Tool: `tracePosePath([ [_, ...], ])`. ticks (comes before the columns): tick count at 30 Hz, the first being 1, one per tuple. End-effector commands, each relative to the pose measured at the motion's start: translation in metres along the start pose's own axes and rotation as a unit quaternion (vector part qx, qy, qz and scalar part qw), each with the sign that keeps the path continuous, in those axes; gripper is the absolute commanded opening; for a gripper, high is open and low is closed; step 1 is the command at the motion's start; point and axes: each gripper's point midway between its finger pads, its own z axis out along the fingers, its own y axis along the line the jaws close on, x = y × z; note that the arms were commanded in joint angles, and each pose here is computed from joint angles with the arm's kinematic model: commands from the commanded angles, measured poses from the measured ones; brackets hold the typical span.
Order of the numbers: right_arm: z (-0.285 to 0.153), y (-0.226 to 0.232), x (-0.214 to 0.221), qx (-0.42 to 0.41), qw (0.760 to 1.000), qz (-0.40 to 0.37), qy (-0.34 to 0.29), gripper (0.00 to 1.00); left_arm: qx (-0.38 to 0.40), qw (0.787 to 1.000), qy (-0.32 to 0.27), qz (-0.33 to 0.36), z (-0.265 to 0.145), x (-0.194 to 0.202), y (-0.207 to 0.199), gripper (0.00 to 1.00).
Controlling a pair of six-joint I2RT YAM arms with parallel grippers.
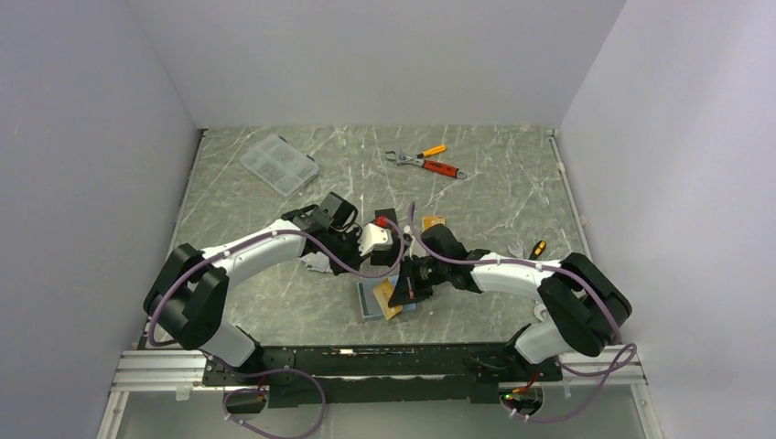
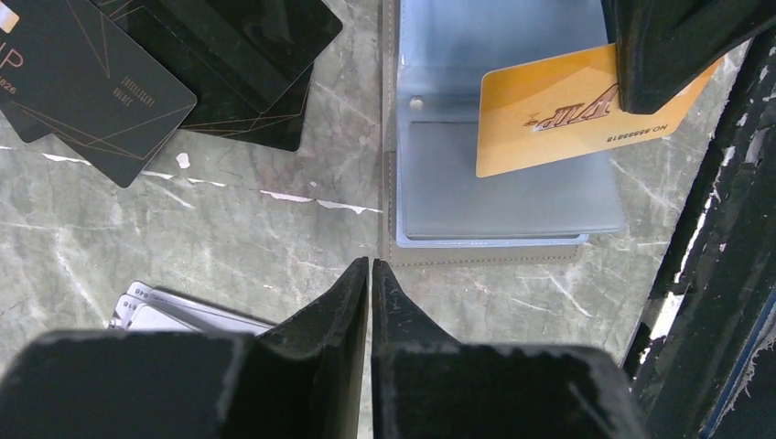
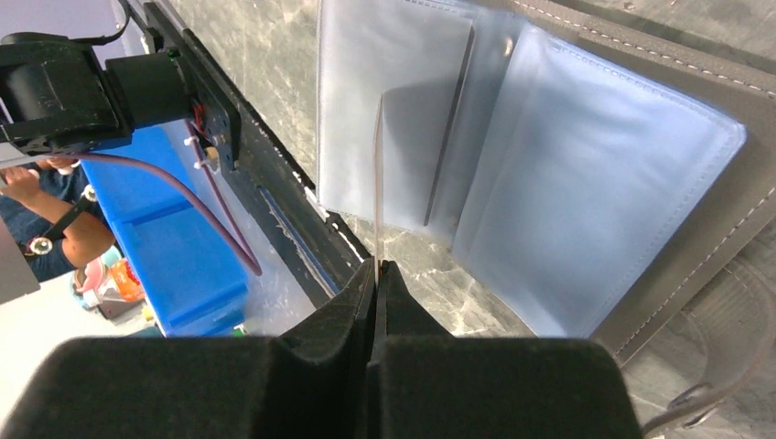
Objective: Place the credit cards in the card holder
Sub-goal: Turn over the card slot in the card holder.
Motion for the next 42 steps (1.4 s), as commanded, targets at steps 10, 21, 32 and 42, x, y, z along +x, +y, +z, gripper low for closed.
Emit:
tracePosePath([
  [10,0.016,-0.004,-0.005,-0.013,1.0,-0.012,0.011,0.0,0.041,0.995,-0.011,0.085,0.019,-0.025,-0.035,0.12],
  [21,0.002,-0.011,-0.016,-0.021,1.0,0.003,-0.01,0.0,0.032,0.989,0.058,0.135,0.043,0.025,-0.05,0.09],
  [32,-0.003,-0.027,-0.016,-0.012,1.0,0.015,-0.009,0.0,-0.01,0.982,0.098,0.161,0.046,0.038,-0.036,0.07],
  [42,-0.002,-0.029,-0.006,-0.022,1.0,0.016,0.013,0.0,-0.017,0.979,0.119,0.164,0.044,0.046,-0.034,0.05],
])
